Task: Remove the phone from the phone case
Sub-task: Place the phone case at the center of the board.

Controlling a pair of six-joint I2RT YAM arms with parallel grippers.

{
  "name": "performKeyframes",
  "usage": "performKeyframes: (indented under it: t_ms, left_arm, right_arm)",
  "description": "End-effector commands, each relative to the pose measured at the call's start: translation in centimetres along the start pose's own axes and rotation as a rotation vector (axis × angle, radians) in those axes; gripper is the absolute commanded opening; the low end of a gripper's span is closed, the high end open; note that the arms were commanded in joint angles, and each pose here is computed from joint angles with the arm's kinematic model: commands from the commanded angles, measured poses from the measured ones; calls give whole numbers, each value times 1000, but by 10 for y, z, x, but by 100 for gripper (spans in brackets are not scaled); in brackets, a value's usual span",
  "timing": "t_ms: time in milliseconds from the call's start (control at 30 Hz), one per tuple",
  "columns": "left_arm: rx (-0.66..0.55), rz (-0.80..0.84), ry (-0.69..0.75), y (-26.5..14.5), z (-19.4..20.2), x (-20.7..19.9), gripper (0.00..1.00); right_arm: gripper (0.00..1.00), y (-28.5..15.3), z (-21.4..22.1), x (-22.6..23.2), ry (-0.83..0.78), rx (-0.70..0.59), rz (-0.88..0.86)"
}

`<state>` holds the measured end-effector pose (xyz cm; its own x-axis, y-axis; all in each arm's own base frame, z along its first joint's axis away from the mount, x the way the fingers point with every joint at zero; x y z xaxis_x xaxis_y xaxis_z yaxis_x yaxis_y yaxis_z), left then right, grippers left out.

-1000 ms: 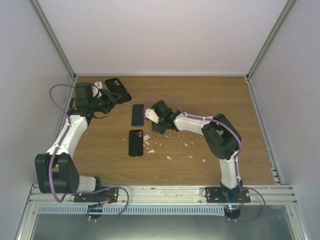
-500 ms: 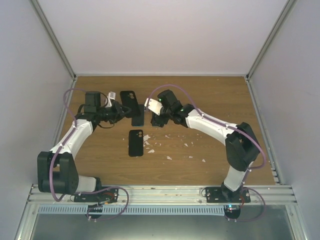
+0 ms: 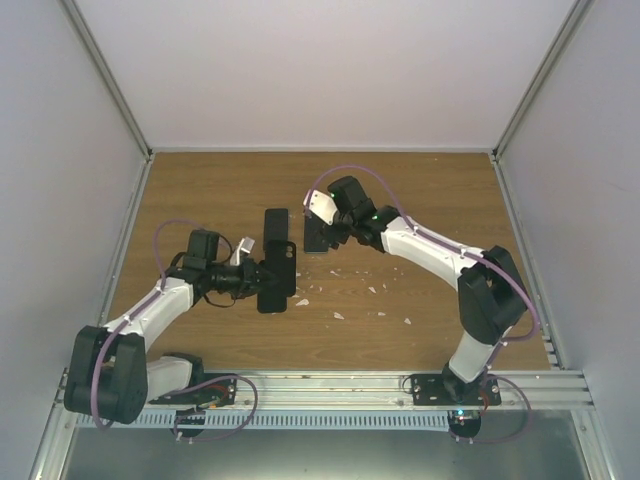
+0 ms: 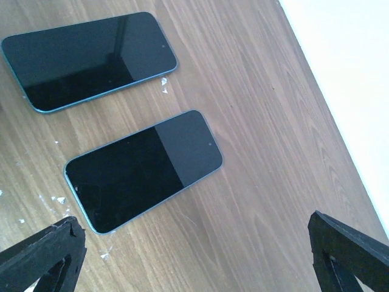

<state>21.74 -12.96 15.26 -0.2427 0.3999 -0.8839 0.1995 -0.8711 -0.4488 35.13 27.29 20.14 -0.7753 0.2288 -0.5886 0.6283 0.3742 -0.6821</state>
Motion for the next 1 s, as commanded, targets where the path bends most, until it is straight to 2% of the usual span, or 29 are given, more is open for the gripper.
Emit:
performKeyframes:
  t_ms: [0, 100, 233, 467, 600, 967]
  left_arm:
    - [26, 52, 51, 9, -3, -13, 0]
    - [44, 55, 37, 12, -4, -11, 0]
    - [24, 98, 120, 10, -9, -34, 0]
    - [-89, 106, 221, 5, -17, -65, 0]
    - [-115, 95, 231, 9, -18, -70, 0]
    - [-122, 92, 300, 12, -13, -83, 0]
  right_arm:
    - [100, 6, -2, -13, 28, 18, 36]
    - [100, 4, -4, -17, 75, -12, -1]
    - [99, -16, -2, -25, 298, -167, -198]
    - [82, -53, -5, -35, 605, -396, -453]
    - [74, -62, -12, -13, 722, -511, -623]
    - [58, -41, -11, 9, 777, -483, -729]
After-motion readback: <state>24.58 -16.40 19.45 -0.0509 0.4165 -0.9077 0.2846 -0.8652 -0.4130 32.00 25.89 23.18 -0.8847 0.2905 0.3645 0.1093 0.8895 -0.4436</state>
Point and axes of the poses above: each gripper's point midway between its finger pads, its own y axis out along the fingers, its own x axis along the line the jaws close on, z = x × y, the point moved 6 cm from there along -y, back along the fingers, and after that the axes turned 14 degrees about -y, right-handed, at the moved point
